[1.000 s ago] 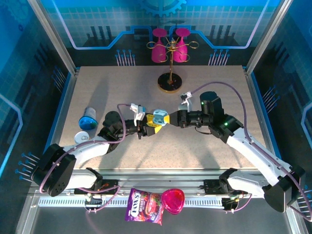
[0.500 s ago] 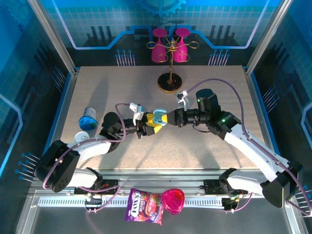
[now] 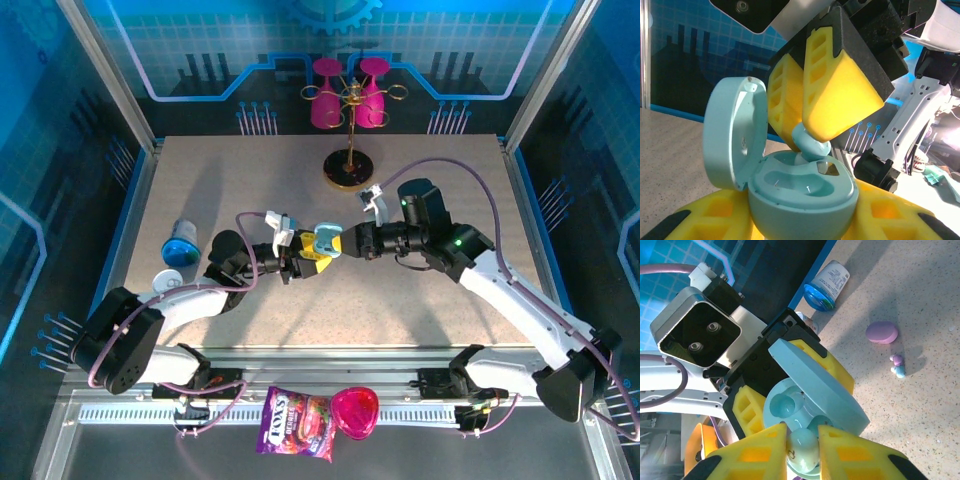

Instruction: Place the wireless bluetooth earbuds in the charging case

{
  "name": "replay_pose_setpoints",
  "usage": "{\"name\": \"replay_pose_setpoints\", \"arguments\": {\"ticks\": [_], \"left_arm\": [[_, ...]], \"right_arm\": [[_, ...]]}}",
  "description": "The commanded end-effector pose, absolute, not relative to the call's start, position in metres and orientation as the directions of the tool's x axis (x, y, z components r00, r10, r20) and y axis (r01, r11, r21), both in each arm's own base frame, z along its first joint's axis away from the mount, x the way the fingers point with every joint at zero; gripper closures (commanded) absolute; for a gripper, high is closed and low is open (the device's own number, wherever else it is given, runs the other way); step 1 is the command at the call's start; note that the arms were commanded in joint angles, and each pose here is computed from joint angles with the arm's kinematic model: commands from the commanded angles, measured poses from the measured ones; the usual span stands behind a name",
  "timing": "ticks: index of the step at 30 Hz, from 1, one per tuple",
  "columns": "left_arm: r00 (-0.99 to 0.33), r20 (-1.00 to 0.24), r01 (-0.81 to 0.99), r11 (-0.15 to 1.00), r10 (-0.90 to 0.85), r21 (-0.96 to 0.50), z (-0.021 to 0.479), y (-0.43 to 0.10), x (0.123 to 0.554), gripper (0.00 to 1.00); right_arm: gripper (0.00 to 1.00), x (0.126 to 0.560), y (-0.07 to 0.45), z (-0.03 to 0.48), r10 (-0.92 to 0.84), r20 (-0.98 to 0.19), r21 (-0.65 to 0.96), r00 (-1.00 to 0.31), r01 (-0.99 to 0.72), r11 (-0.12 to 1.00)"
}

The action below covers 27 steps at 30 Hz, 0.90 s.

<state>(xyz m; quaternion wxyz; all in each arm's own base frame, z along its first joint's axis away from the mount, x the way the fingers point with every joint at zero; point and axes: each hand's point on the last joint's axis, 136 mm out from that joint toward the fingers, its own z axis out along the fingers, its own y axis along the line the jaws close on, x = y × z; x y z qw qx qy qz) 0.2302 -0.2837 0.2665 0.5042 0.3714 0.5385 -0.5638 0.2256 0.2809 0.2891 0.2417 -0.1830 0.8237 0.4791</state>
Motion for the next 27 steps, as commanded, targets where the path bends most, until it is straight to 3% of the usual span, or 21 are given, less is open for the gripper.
{"name": "replay_pose_setpoints", "arguments": {"ticks": [1, 11, 18, 23, 27], "left_arm": [[-0.127, -0.970, 0.989, 0.045, -0.207, -0.139, 0.288, -0.282, 0.219, 0.69], [-0.103, -0.973, 0.991, 0.065, -0.208, -0.119, 0.285, -0.281, 0.220, 0.69], [-0.064, -0.971, 0.992, 0.094, -0.229, -0.087, 0.290, -0.277, 0.220, 0.69], [-0.028, -0.969, 0.992, 0.109, -0.247, -0.057, 0.300, -0.273, 0.216, 0.69], [-0.016, -0.970, 0.993, 0.109, -0.244, -0.044, 0.307, -0.271, 0.211, 0.69]], "right_arm": [[0.74, 0.229, 0.278, 0.279, -0.079, -0.559, 0.676, -0.825, -0.509, 0.532], [0.53, 0.224, 0.266, 0.307, -0.047, -0.668, 0.616, -0.743, -0.587, 0.526], [0.44, 0.217, 0.256, 0.322, 0.000, -0.775, 0.551, -0.632, -0.675, 0.490], [0.44, 0.237, 0.236, 0.298, 0.104, -0.765, 0.570, -0.636, -0.593, 0.568], [0.43, 0.262, 0.222, 0.248, 0.187, -0.684, 0.630, -0.705, -0.442, 0.638]]}}
